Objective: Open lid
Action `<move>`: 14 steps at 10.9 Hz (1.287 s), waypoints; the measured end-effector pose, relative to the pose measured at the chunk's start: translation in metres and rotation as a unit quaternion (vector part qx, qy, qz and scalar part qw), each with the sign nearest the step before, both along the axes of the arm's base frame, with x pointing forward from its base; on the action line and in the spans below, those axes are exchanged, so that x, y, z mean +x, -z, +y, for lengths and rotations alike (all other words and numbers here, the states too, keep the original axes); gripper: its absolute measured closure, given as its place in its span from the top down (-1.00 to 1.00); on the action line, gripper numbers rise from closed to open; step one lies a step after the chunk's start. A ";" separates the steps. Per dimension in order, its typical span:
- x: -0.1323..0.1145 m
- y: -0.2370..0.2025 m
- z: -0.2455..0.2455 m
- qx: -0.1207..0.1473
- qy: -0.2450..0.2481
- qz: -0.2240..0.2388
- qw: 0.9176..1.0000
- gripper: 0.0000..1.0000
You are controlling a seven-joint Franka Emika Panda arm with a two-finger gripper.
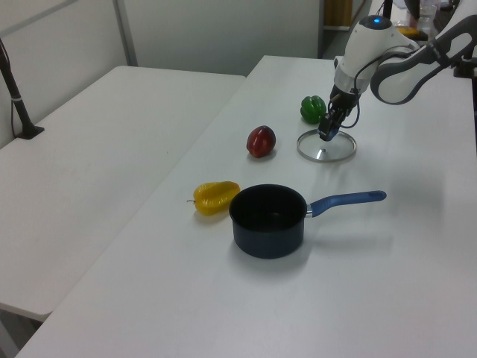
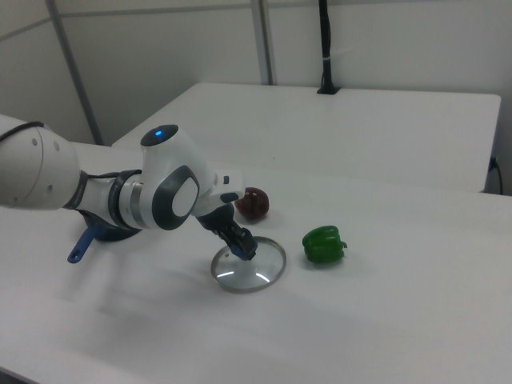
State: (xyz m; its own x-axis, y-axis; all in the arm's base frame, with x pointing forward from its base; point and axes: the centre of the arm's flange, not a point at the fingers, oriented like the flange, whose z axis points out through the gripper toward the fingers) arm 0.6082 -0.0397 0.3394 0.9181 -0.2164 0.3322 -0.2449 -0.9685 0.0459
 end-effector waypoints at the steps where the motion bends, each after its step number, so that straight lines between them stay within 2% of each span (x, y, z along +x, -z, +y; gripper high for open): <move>1: 0.000 0.001 0.001 0.000 0.000 0.001 1.000 0.29; 3: 0.002 0.005 0.005 0.001 -0.004 0.003 1.000 0.46; 5: 0.008 -0.002 0.006 0.000 -0.005 -0.001 1.000 0.98; 7: 0.018 -0.032 0.002 -0.010 0.001 0.006 1.000 1.00; 10: 0.027 -0.103 0.018 -0.033 0.003 0.043 0.999 1.00; 12: 0.026 -0.138 0.042 -0.041 -0.006 0.058 0.997 1.00; 14: 0.014 -0.158 0.070 -0.043 -0.017 0.081 0.996 1.00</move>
State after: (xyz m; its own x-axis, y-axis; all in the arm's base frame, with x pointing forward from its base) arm 0.6221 0.0306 0.4975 0.9673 -0.1613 0.1956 -0.1947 -0.9668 0.1653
